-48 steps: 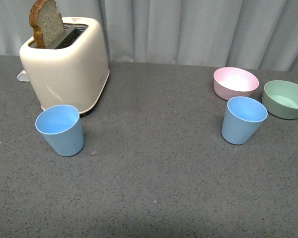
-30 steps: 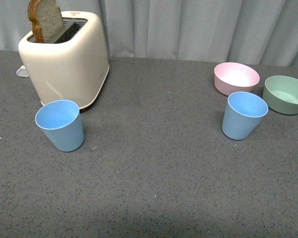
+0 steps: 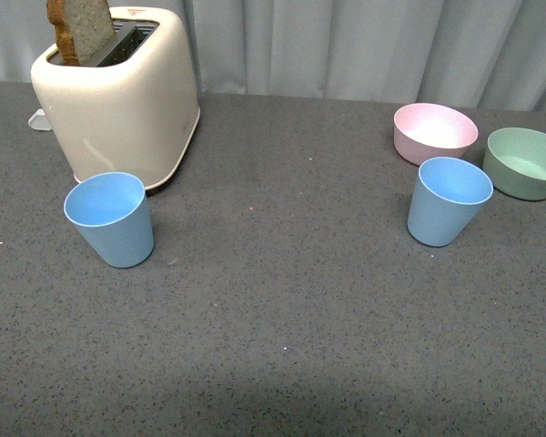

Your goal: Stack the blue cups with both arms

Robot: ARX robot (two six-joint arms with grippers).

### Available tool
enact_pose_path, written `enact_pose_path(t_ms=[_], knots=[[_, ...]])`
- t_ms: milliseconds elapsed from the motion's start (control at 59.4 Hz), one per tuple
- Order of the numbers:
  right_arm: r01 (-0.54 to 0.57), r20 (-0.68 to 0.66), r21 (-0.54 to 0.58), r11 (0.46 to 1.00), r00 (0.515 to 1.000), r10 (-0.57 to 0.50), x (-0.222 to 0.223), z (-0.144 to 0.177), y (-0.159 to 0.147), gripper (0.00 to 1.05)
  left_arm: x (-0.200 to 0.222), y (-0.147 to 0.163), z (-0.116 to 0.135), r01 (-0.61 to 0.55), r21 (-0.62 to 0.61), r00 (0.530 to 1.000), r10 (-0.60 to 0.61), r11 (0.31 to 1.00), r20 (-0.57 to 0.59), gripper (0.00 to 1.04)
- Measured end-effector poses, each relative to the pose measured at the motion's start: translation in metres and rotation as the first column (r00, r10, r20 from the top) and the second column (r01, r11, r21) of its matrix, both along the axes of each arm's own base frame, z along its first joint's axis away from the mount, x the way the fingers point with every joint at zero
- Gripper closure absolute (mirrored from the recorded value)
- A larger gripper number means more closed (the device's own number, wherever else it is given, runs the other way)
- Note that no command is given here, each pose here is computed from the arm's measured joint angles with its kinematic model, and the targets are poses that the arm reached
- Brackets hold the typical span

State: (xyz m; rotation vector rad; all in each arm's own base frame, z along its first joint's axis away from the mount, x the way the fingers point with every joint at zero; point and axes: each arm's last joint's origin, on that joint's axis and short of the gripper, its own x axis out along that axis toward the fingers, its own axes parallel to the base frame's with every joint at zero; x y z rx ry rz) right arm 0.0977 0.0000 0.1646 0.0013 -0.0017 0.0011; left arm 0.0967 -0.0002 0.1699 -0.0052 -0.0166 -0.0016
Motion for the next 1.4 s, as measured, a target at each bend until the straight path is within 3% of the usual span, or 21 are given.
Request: enact_pose_path(t_ms=[185,219,252,303,370,623,925,1161,1397], knots=[[0.000,0.000,0.000,1.000,1.000,0.000,0.000,0.000,0.000,0.10,0.000,0.000,0.000,-0.002,0.000,1.000,0.002,1.000,-0.001,0.07],[0.000,0.000,0.000,1.000,1.000,0.000,0.000,0.000,0.000,0.10,0.001,0.000,-0.002,-0.113,-0.042,0.988,0.108,0.993,-0.107,0.07],[0.000,-0.001,0.000,1.000,1.000,0.000,0.000,0.000,0.000,0.10,0.004,-0.001,-0.005,-0.240,-0.040,0.941,0.222,0.970,-0.257,0.07],[0.000,0.000,0.000,1.000,1.000,0.000,0.000,0.000,0.000,0.10,0.009,-0.001,-0.010,-0.321,-0.035,0.899,0.293,0.946,-0.325,0.07],[0.000,-0.001,0.000,1.000,1.000,0.000,0.000,0.000,0.000,0.10,0.018,-0.002,-0.012,-0.345,-0.051,0.882,0.305,0.937,-0.360,0.07],[0.000,0.000,0.000,1.000,1.000,0.000,0.000,0.000,0.000,0.10,0.090,-0.014,-0.005,-0.254,-0.169,0.877,0.154,0.952,-0.456,0.07],[0.000,0.000,0.000,1.000,1.000,0.000,0.000,0.000,0.000,0.10,0.179,-0.028,-0.027,-0.208,-0.159,0.707,0.036,0.965,-0.706,0.07],[0.000,0.000,0.000,1.000,1.000,0.000,0.000,0.000,0.000,0.10,0.217,-0.035,-0.028,-0.206,-0.176,0.630,-0.007,0.962,-0.777,0.07],[0.000,0.000,0.000,1.000,1.000,0.000,0.000,0.000,0.000,0.10,0.238,-0.039,-0.045,-0.221,-0.196,0.561,-0.039,0.955,-0.827,0.07]])
